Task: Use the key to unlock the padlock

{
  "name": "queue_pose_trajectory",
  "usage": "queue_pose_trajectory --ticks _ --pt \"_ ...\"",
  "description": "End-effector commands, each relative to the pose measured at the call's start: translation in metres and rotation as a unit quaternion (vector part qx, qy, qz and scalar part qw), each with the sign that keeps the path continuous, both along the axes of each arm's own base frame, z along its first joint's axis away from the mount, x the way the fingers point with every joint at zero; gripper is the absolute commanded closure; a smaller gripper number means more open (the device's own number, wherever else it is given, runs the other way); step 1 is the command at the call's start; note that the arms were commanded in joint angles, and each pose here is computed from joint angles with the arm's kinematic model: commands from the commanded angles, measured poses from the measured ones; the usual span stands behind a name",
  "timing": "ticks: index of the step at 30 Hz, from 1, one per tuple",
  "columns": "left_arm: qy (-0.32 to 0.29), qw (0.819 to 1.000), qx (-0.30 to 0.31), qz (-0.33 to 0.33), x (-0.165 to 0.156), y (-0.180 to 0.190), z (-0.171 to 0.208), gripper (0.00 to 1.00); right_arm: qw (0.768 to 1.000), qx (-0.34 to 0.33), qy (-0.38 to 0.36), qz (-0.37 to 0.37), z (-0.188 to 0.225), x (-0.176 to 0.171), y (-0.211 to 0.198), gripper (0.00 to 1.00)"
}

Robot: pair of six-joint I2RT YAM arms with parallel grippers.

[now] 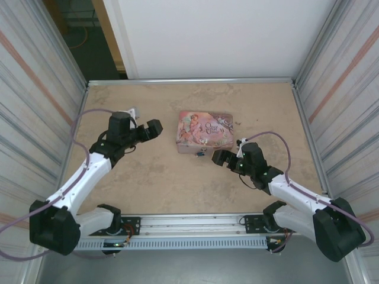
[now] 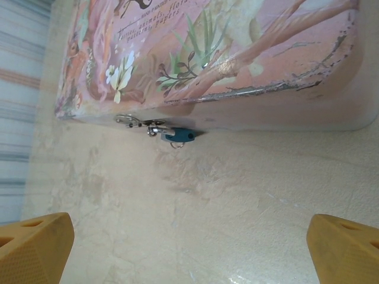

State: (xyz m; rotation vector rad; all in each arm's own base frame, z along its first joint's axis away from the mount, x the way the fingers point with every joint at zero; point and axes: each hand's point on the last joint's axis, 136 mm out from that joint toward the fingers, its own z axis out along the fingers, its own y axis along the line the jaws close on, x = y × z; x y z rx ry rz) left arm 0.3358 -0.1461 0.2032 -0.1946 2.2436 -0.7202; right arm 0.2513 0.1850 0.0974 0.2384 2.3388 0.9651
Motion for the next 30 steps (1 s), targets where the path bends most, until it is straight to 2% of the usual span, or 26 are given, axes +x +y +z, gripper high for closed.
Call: queue_pose_trajectory --ticks 1,6,16,25,30 --pt "0.012 0.999 -0.001 -0.048 0.005 -0.012 0.003 0.03 1.000 0.009 -0.007 0.023 0.009 0.001 0.004 0.01" --pt "0.040 0.996 0.006 -0.077 0.021 -0.022 -0.015 0.03 1.000 -0.003 -0.001 0.019 0.003 0.001 -0.003 0.01" --pt "0.071 0.988 -0.022 -0.133 0.049 -0.053 -0.043 0.05 1.000 0.003 0.001 0.021 0.001 0.001 -0.004 0.01" --pt "0.121 0.969 -0.054 -0.207 0.059 -0.092 -0.072 0.11 1.000 0.004 -0.001 0.022 0.002 0.004 -0.004 0.01" --pt "0.148 0.963 -0.038 -0.223 0.062 -0.107 -0.093 0.16 1.000 0.004 -0.003 0.024 0.003 0.006 -0.003 0.01"
